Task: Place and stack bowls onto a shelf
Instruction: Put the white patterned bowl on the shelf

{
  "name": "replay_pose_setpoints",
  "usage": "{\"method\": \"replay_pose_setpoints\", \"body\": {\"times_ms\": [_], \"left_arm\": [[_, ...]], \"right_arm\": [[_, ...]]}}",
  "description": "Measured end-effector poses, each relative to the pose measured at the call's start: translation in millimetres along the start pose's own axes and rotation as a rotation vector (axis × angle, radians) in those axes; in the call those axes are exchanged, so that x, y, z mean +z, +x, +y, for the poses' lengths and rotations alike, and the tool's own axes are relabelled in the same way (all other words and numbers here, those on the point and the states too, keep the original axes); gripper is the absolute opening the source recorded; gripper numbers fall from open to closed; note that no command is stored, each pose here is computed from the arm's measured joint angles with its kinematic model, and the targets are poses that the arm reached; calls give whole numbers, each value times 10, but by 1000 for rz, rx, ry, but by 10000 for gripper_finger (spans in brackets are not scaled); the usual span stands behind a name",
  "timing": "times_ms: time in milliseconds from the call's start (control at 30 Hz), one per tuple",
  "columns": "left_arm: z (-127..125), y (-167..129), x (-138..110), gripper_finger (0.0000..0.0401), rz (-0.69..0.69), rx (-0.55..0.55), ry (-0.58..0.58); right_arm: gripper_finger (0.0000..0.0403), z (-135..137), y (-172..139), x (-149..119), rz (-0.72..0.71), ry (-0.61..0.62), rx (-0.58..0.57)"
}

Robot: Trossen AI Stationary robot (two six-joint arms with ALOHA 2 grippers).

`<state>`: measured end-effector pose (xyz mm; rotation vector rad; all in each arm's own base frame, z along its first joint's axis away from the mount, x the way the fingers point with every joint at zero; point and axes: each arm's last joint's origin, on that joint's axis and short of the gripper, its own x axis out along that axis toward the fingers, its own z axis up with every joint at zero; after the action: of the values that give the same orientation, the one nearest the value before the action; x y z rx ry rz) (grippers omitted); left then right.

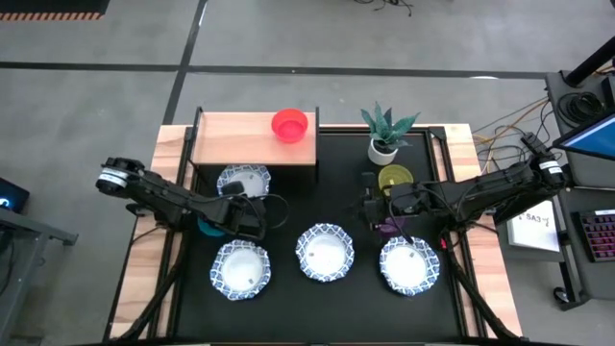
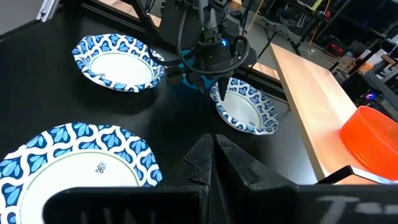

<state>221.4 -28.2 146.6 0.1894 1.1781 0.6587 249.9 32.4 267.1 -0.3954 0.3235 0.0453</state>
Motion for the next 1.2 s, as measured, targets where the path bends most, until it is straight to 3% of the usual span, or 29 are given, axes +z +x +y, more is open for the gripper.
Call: {"method": "replay_pose_setpoints", "body": {"times_ms": [233,533,733,967,1200], "left_arm": [[-2,13,-16,106,0,0,-18],[-4,-7,20,13,-10,-5,-27],[-22,-102,141,4,-46,-26,-19],[-75,-414,359,1,-58,-134,28],[-121,-1044,659,0,-137,-283,83]], "right_arm": [[9,-7,1,-2,0,1,-3],[9,-9,1,-3,1,-1,-3],[9,-9,1,-1,0,-1,-3],[9,-5,1,-13,13,-2,1],[9,-5,1,-13,12,-1,1]]}}
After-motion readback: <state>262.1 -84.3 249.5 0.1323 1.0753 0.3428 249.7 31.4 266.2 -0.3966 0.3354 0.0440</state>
